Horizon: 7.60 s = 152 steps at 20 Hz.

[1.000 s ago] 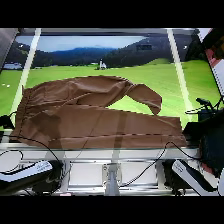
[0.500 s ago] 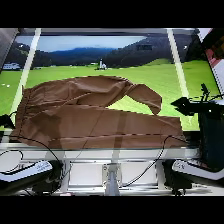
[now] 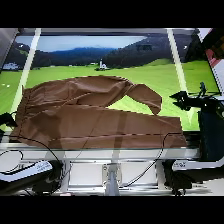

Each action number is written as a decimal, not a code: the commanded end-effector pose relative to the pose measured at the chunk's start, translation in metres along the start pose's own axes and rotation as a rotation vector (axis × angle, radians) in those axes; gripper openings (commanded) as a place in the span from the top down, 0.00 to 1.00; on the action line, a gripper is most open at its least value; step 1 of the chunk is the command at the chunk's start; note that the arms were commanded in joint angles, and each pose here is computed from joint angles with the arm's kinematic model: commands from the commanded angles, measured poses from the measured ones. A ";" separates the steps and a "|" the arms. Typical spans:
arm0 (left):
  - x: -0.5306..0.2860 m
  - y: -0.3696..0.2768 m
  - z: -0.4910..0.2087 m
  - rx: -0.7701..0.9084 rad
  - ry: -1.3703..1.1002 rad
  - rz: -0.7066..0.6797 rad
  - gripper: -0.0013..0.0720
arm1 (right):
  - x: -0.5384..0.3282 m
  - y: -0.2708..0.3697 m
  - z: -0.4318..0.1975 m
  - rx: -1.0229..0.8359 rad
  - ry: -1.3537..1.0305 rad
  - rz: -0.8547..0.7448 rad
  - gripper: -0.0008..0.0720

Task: Fold the clothes and pants, and hang the long-sleeved shirts on hangers.

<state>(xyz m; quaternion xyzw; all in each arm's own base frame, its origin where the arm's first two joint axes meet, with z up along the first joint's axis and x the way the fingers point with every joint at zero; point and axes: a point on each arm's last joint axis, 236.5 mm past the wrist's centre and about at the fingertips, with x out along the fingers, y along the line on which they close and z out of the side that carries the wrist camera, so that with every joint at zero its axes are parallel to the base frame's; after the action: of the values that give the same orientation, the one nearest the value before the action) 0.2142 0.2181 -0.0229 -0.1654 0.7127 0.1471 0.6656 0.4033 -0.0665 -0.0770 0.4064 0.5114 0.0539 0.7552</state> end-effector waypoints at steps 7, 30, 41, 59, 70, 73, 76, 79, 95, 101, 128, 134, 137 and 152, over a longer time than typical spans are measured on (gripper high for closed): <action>0.000 -0.016 0.008 -0.062 -0.030 -0.069 0.04 | 0.068 0.024 -0.012 -0.218 0.341 -0.054 0.24; -0.002 -0.019 0.021 -0.068 -0.088 -0.082 0.04 | -0.077 0.181 0.107 -1.109 -0.035 -0.275 0.97; -0.003 -0.015 0.032 -0.070 -0.134 -0.066 0.04 | -0.015 -0.006 -0.064 -0.812 0.653 -0.351 0.93; -0.004 -0.012 0.037 -0.072 -0.156 -0.059 0.04 | -0.038 0.019 0.039 -0.676 0.235 -0.359 0.97; -0.003 -0.013 0.036 -0.099 -0.150 -0.063 0.04 | 0.018 -0.003 0.042 -0.385 0.199 -0.071 0.51; -0.003 -0.013 0.036 -0.117 -0.149 -0.066 0.04 | 0.030 -0.003 0.029 -0.398 0.257 -0.054 0.51; -0.005 -0.023 0.040 -0.132 -0.163 -0.110 0.04 | 0.039 0.010 0.016 -0.493 0.302 -0.032 0.58; -0.006 -0.027 0.041 -0.135 -0.168 -0.129 0.04 | 0.038 0.022 0.007 -0.528 0.341 -0.009 0.97; -0.026 -0.019 0.066 -0.137 -0.272 -0.105 0.04 | -0.113 0.067 -0.064 -0.847 0.499 -0.228 0.97; -0.026 -0.019 0.066 -0.137 -0.272 -0.106 0.04 | -0.107 -0.008 -0.220 -0.620 0.883 -0.174 0.97; -0.029 -0.029 0.074 -0.144 -0.301 -0.144 0.04 | -0.005 -0.058 -0.034 -0.139 0.132 -0.062 0.36; -0.029 -0.028 0.074 -0.143 -0.301 -0.143 0.04 | 0.017 -0.037 -0.034 -0.222 0.170 -0.063 0.52; -0.029 -0.028 0.074 -0.143 -0.301 -0.143 0.04 | 0.016 -0.014 -0.015 -0.303 0.150 -0.054 0.97; -0.032 -0.034 0.081 -0.152 -0.332 -0.173 0.04 | -0.037 0.046 0.151 -0.557 -0.329 -0.257 0.97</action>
<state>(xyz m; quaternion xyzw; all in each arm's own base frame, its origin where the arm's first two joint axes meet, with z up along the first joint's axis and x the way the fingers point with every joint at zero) 0.2997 0.2252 0.0023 -0.2435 0.5698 0.1718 0.7659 0.4947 -0.1208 -0.0126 0.1493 0.4490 0.0753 0.8777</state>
